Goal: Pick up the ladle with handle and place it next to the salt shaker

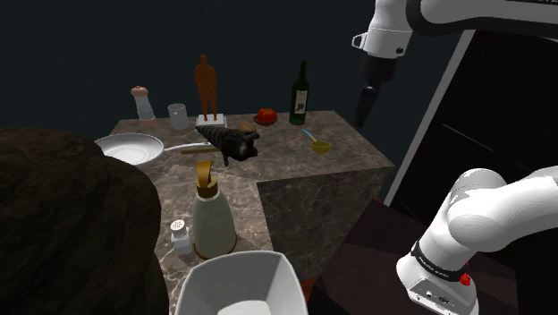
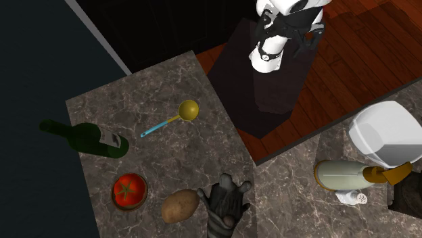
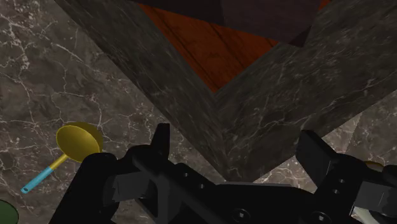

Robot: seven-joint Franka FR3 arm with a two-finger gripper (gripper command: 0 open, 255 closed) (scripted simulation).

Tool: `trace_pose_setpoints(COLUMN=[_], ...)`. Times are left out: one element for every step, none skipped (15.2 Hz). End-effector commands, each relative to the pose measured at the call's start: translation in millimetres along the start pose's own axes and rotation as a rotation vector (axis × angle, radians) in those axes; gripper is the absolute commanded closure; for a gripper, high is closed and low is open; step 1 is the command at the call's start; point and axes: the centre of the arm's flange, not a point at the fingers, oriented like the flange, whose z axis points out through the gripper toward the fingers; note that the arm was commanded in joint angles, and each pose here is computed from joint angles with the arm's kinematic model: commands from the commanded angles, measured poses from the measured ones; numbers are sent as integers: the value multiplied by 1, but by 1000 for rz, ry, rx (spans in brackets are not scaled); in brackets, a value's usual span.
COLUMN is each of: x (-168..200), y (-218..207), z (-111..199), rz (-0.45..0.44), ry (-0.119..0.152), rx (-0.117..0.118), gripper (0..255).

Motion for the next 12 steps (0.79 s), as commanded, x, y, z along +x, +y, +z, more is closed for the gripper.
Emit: trace_pose_setpoints(x=[0, 9, 19, 28, 37, 45, 54, 62, 70, 78, 85, 92], y=[0, 7, 15, 23, 31, 39, 47, 56, 65, 73, 82, 92], z=[0, 7, 13, 20, 27, 34, 41, 48, 55, 62, 69, 76], rz=[0, 25, 51, 76, 101, 127, 152, 178, 203, 228, 254, 279], ry=[0, -1, -2, -3, -3, -4, -5, -6, -7, -8, -9, -10], rx=[0, 6, 11, 17, 22, 28, 34, 39, 45, 50, 56, 61], gripper=[0, 0, 0, 0, 0, 0, 0, 0, 0, 0, 0, 0])
